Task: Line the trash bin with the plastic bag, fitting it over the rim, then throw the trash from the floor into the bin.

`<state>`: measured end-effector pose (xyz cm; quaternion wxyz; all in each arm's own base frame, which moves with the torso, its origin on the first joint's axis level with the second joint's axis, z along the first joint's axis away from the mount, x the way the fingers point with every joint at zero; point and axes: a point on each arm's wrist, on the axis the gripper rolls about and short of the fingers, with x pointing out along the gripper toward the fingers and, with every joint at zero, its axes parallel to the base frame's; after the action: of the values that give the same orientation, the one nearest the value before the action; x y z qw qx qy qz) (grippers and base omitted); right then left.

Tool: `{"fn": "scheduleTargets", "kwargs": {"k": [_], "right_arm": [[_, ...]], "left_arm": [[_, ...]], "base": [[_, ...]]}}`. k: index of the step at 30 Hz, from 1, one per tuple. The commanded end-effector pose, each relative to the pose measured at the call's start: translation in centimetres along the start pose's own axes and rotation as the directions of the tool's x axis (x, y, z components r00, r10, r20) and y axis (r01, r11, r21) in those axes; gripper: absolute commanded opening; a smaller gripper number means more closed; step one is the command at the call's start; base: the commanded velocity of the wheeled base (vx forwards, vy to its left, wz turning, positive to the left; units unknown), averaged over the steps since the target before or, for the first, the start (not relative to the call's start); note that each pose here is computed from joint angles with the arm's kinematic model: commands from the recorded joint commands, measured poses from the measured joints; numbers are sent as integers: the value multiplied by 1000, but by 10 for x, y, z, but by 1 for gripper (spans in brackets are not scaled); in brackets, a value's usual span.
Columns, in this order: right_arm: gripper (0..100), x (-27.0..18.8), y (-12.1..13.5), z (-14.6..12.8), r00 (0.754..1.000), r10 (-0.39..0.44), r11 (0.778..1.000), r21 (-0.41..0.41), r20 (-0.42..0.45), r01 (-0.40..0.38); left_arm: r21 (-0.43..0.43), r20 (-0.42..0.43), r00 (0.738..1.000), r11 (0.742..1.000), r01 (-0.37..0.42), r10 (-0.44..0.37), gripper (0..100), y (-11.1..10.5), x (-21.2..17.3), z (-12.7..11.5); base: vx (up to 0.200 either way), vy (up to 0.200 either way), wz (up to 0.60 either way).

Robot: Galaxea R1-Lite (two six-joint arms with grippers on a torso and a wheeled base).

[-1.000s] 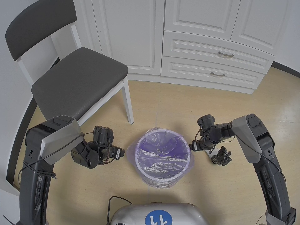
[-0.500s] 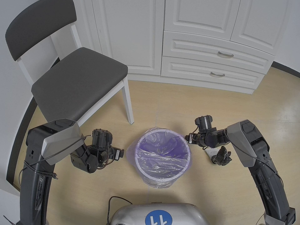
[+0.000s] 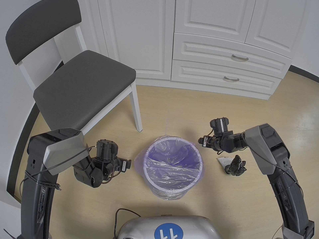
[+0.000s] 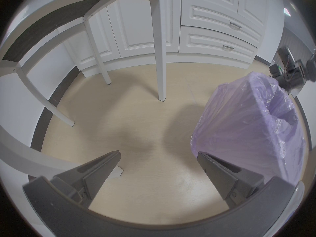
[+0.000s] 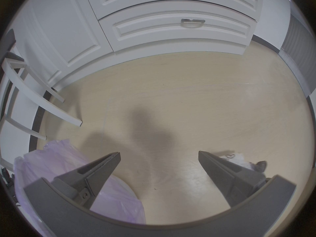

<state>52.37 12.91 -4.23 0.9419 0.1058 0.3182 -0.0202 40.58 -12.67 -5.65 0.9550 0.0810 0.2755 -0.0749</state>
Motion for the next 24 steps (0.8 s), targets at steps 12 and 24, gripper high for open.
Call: {"fn": "scheduleTargets", "kwargs": {"k": [12,24], "right_arm": [[100,-143,-72,3,966,-49,878,-471,-253,-79],[100,-140,-66,-49,900,145,819,-461,-410,-342]], "left_arm": [[-9,-18,999,1000,27,-27,100,-11,-8,-12],[-12,42,998,999,46,-46,100,-19,-16,-15]], "base": [[0,0,0],[0,0,0]]}}
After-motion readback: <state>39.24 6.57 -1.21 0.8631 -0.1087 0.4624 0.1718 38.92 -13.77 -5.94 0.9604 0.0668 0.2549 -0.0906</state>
